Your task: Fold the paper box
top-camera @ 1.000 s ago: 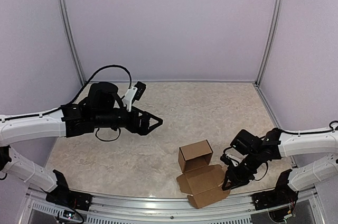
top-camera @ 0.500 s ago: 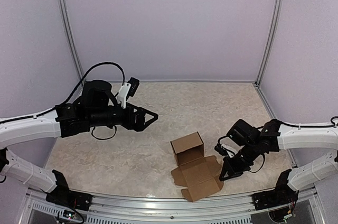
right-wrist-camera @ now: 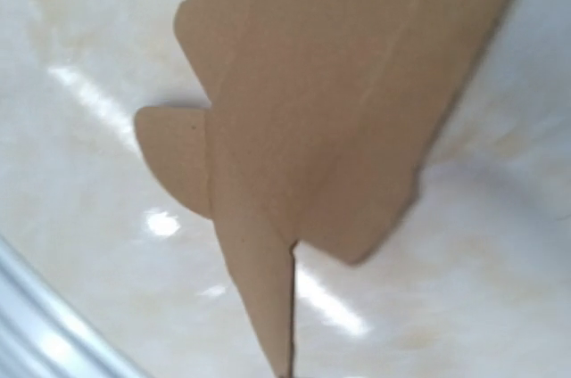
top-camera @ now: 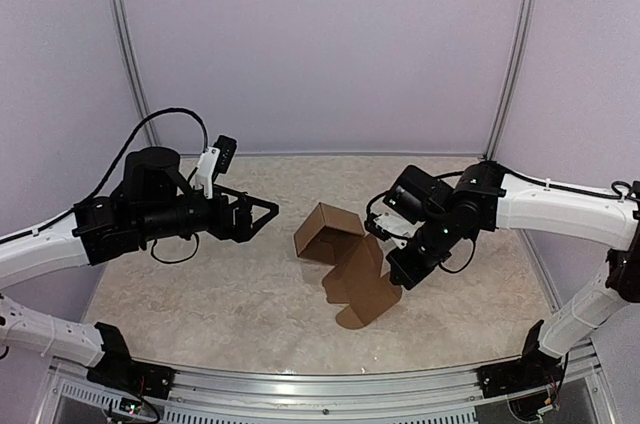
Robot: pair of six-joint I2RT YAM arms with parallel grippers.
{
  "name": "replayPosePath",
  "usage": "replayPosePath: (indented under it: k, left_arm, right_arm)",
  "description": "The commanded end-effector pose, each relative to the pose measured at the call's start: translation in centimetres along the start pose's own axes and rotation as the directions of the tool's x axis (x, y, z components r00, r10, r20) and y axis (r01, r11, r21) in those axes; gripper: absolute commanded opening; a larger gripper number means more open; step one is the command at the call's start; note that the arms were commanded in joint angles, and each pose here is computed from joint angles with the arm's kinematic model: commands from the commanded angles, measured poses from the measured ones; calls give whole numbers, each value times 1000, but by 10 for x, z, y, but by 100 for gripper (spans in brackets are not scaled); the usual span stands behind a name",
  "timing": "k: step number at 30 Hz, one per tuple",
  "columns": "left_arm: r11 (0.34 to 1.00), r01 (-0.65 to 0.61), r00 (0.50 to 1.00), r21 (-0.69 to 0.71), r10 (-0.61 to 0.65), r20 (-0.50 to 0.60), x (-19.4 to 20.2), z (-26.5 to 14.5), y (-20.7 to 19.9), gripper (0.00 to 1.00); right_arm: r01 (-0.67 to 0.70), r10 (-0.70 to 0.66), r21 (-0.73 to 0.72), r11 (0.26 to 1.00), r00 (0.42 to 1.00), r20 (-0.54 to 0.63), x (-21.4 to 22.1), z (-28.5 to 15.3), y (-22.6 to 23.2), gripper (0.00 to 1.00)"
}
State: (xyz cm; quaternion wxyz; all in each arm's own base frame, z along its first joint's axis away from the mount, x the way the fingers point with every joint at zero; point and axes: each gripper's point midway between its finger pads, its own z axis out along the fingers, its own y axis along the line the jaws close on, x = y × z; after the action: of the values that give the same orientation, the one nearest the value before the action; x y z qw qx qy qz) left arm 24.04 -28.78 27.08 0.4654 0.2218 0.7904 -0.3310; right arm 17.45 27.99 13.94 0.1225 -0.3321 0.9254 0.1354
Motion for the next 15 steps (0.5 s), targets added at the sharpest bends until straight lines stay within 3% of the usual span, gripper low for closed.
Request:
replayPosePath:
  k: [1,7,12,15]
  left_arm:
    - [999,-10,1000,-39,9,-13,8,-10,10,99]
    - [998,-14,1000,-61,15,13,0,-17,13,99]
    - [999,-16,1000,-40,17,13,-9,-18,6,99]
    - [999,-14,1000,-41,14,13,-12,-18,5,99]
  right_arm:
    - [204,-193,249,947,979,-66,-10,-21,-25,0]
    - [405,-417,364,839,908,-47,-46,-51,-21,0]
    - [599,-594,352,719,793,-135,-54,-58,-18,0]
    - [649,-621,418,636,752,-221,-63,-66,-31,0]
